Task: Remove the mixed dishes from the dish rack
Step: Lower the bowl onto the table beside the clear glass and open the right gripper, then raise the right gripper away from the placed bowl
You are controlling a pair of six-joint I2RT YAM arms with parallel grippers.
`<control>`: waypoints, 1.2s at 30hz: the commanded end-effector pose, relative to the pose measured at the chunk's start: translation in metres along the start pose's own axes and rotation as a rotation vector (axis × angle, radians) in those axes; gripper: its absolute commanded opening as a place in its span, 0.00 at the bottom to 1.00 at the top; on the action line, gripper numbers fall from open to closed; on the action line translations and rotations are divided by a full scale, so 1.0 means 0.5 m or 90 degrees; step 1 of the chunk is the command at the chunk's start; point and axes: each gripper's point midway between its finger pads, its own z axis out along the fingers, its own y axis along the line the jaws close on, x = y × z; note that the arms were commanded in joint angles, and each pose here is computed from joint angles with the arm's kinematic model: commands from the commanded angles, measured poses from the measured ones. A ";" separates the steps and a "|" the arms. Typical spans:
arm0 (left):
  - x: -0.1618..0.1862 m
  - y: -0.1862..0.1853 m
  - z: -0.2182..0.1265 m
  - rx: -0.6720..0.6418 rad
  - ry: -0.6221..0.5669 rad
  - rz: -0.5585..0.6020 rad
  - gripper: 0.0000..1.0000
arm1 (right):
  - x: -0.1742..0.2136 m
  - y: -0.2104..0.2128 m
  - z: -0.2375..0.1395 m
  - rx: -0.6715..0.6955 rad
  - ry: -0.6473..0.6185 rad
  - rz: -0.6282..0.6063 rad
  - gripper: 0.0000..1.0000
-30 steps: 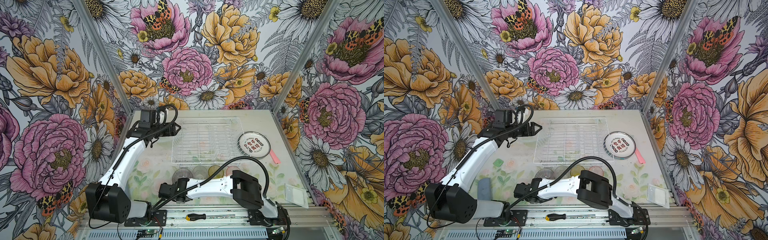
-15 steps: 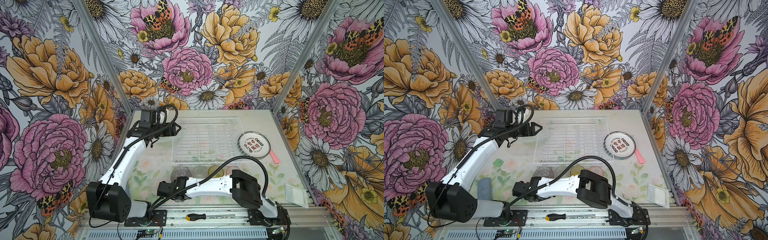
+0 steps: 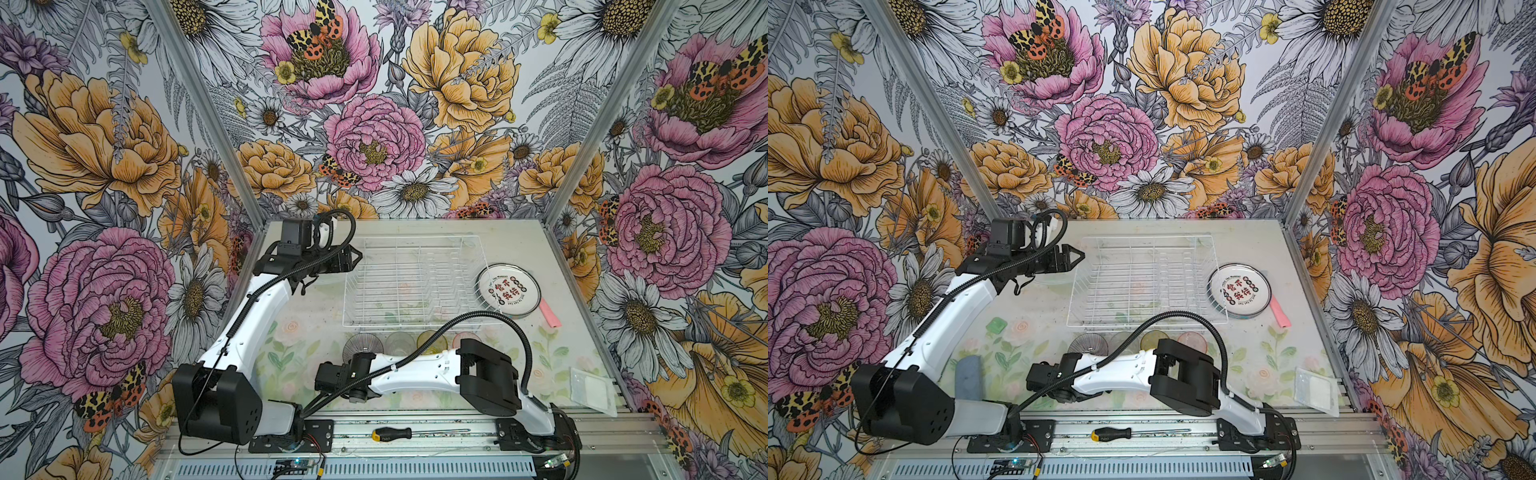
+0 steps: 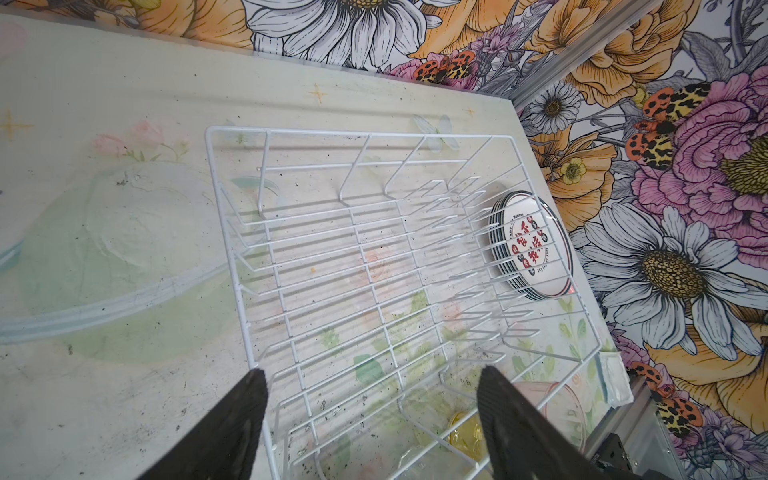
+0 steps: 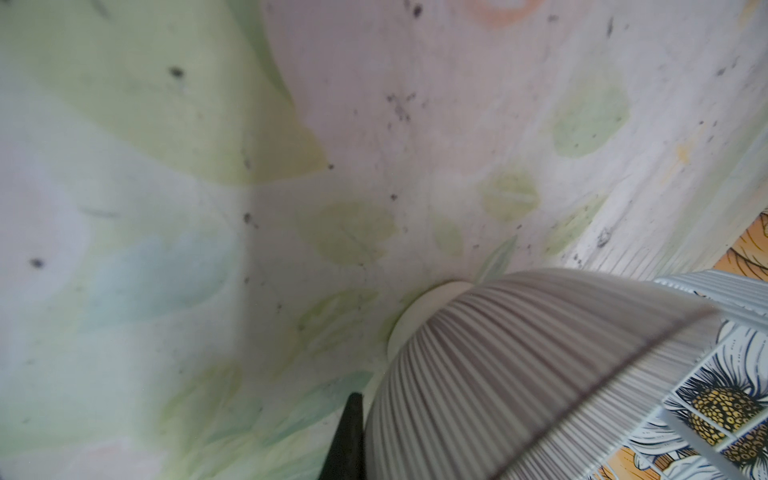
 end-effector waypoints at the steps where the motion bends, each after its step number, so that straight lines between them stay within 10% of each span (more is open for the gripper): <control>1: -0.008 0.000 0.002 0.014 -0.008 -0.001 0.81 | -0.008 -0.031 0.000 0.029 -0.003 0.020 0.15; 17: -0.004 0.003 0.004 0.012 -0.005 -0.004 0.82 | -0.014 -0.036 -0.035 0.010 -0.041 0.052 0.42; 36: -0.002 0.016 0.006 -0.001 -0.005 -0.009 0.82 | -0.010 -0.085 -0.208 0.014 -0.182 0.118 0.44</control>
